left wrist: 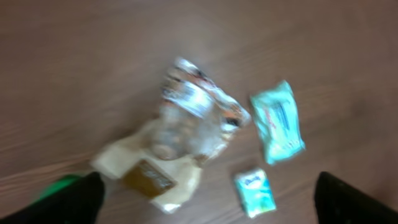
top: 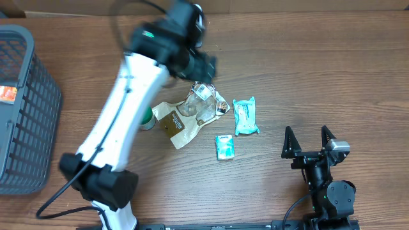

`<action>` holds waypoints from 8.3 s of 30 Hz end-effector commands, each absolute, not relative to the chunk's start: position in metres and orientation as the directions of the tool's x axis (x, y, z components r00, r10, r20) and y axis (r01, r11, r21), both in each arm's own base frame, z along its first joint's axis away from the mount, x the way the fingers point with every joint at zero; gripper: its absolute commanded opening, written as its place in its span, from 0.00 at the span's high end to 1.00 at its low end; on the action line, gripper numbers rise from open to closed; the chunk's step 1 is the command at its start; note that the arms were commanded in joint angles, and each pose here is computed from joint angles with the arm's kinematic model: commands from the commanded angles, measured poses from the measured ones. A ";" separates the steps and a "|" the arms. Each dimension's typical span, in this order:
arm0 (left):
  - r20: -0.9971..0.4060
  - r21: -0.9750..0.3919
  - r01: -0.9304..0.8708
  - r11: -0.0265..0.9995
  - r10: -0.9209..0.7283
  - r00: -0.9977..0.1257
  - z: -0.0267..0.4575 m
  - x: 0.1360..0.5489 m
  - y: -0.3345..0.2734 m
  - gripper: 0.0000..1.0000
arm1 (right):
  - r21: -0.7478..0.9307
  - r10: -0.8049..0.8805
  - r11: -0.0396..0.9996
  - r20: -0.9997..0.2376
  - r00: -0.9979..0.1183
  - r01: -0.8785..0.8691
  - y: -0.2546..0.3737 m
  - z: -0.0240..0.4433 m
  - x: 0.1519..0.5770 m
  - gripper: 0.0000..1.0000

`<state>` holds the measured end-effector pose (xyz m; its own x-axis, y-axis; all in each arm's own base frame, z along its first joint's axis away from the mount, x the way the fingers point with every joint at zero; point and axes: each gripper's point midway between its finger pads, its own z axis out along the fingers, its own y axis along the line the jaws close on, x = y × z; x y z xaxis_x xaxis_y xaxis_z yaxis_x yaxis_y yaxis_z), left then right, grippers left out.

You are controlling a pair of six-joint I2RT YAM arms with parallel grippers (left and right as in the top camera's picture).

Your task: Scan the item barcode

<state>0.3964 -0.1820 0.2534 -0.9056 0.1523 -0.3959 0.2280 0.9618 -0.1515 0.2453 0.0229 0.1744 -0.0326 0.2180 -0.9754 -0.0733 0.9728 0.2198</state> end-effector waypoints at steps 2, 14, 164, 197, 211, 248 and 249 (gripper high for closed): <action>-0.604 -0.021 0.029 0.999 0.011 -0.797 0.348 0.418 -0.085 0.01 | 0.216 0.214 0.974 -0.976 -0.032 -0.069 0.023 0.172 0.246 0.00; -0.703 -0.145 -0.433 0.890 -0.400 -0.588 0.411 0.386 0.125 0.00 | 0.216 0.214 0.974 -0.976 -0.032 -0.069 0.023 0.172 0.246 0.00; -0.230 -0.311 0.374 0.874 0.313 -0.922 0.186 0.371 -0.205 0.01 | 0.216 0.214 0.974 -0.976 -0.032 -0.069 0.023 0.172 0.246 0.00; -0.494 0.192 -0.155 0.969 -0.041 -0.868 0.245 0.452 0.159 0.00 | 0.216 0.214 0.974 -0.976 -0.032 -0.069 0.023 0.172 0.246 0.00; -0.537 0.177 -0.253 0.951 -0.123 -0.835 0.250 0.448 0.192 0.00 | 0.216 0.214 0.974 -0.976 -0.032 -0.069 0.023 0.172 0.246 0.00; -0.598 0.061 -0.170 0.984 -0.101 -0.795 0.289 0.432 0.158 0.00 | 0.216 0.214 0.974 -0.976 -0.032 -0.069 0.023 0.172 0.246 0.00; -0.628 0.069 -0.173 0.983 -0.092 -0.773 0.305 0.426 0.156 0.01 | 0.216 0.214 0.974 -0.976 -0.032 -0.069 0.023 0.172 0.246 0.00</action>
<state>0.4446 0.1635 0.2467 -0.8480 -0.1172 -0.5168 -0.1746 0.9826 0.0637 0.2452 0.0228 0.1744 -0.0325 0.2183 -0.9753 -0.0729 0.9727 0.2202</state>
